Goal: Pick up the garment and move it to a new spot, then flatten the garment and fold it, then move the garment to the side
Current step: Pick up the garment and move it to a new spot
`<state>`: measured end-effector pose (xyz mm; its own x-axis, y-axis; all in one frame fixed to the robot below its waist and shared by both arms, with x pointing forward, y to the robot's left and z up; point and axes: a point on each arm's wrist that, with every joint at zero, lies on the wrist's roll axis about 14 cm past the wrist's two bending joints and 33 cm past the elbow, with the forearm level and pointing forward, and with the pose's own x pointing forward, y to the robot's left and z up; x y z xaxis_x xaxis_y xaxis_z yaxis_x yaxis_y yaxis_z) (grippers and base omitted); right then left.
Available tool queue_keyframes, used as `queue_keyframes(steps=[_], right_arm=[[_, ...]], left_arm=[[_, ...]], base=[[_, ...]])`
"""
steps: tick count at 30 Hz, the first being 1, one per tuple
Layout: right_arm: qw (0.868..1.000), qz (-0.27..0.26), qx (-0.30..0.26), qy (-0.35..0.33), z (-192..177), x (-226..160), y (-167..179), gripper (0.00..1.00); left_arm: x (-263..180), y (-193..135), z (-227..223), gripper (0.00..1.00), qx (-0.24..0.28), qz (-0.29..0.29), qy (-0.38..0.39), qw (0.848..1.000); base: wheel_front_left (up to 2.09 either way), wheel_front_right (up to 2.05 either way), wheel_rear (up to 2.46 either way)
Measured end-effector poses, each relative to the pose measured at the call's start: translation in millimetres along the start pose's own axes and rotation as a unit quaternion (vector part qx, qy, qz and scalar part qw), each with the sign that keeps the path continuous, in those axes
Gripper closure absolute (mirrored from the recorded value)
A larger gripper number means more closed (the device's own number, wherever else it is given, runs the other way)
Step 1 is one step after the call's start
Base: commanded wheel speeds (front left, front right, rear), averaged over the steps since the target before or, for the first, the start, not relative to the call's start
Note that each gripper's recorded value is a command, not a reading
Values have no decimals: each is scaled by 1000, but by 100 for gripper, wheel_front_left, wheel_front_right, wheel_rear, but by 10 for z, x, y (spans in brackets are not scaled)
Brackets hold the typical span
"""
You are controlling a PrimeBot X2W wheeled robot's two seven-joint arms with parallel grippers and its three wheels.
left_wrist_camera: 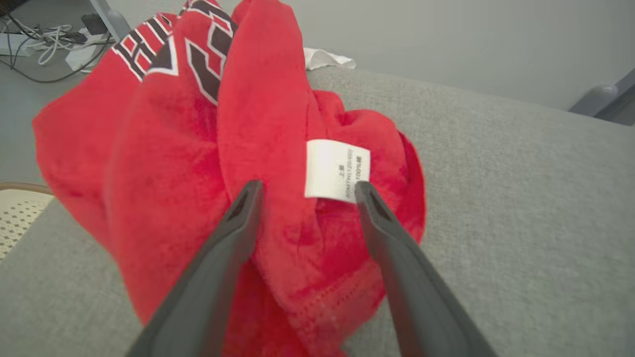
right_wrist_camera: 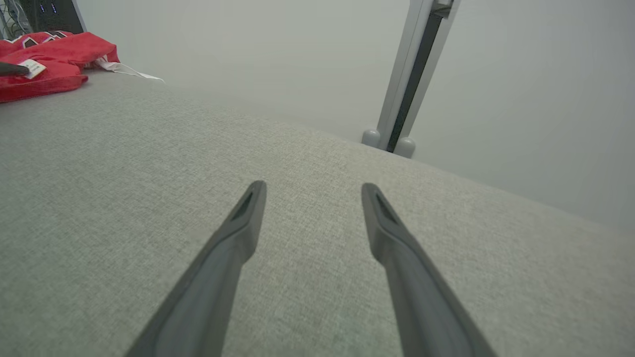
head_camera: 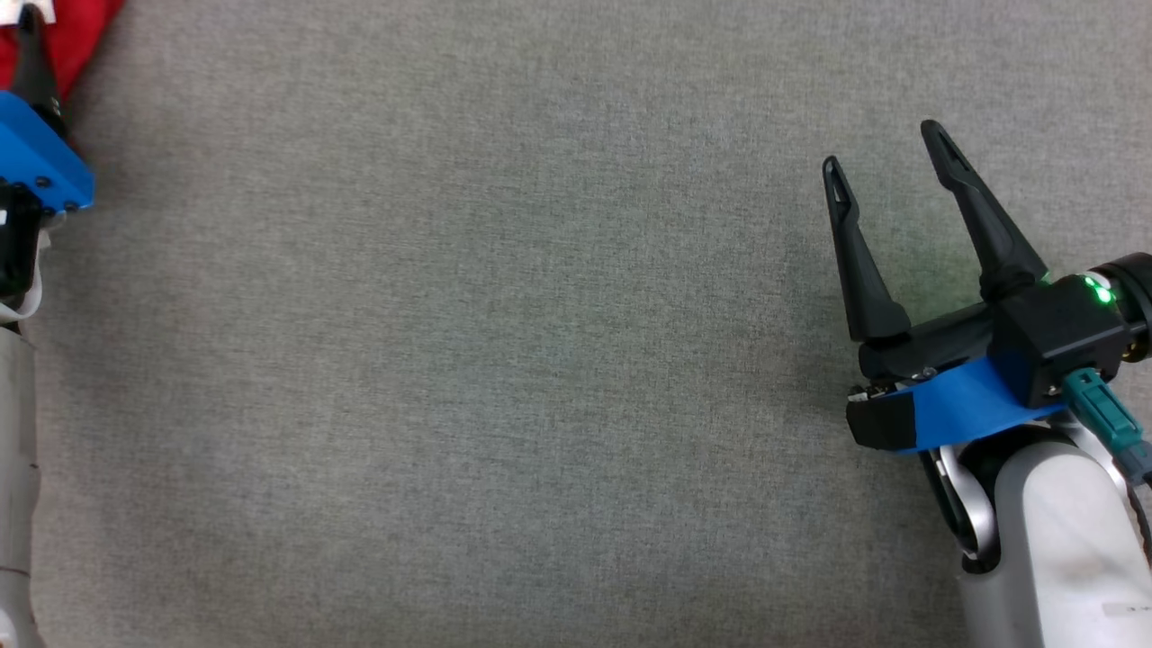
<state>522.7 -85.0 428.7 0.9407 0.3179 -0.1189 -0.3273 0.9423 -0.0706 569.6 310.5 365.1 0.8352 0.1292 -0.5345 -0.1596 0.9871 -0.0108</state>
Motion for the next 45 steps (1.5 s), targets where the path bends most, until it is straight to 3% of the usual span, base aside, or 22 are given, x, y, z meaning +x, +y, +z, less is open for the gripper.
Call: queue_keyframes(steps=[6,8,9,15,21,29,36,40,45], right_arm=[[1000,-7,5,10,-115,-23,-54,0],[1000,-9,7,8,-122,-30,-66,0],[1000,-10,8,9,-127,-34,-72,0],[1000,-14,14,-2,-61,-74,-101,0],[999,-16,23,-19,98,-184,-94,0],[998,-37,44,-39,312,-524,-177,0],[993,-80,64,-55,436,-1001,-365,0],[989,-114,73,-65,481,-1309,-514,0],[982,-157,75,-78,520,-1642,-715,0]], left_arm=[[124,66,-230,0,4,17,38,999],[150,80,-244,75,4,20,40,999],[159,88,-233,100,3,22,37,999],[97,163,-69,100,14,29,6,999],[-112,204,551,100,50,25,-77,995],[-645,-89,1585,100,125,-14,-207,970],[-1336,-983,2374,100,183,-106,-313,926],[-1912,-1740,2690,100,197,-191,-375,886],[-2723,-2601,2877,100,163,-319,-419,834]], base=[[0,0,0],[0,0,0],[0,0,0],[0,0,0],[0,0,0],[0,0,0],[0,0,0],[0,0,0],[0,0,0]])
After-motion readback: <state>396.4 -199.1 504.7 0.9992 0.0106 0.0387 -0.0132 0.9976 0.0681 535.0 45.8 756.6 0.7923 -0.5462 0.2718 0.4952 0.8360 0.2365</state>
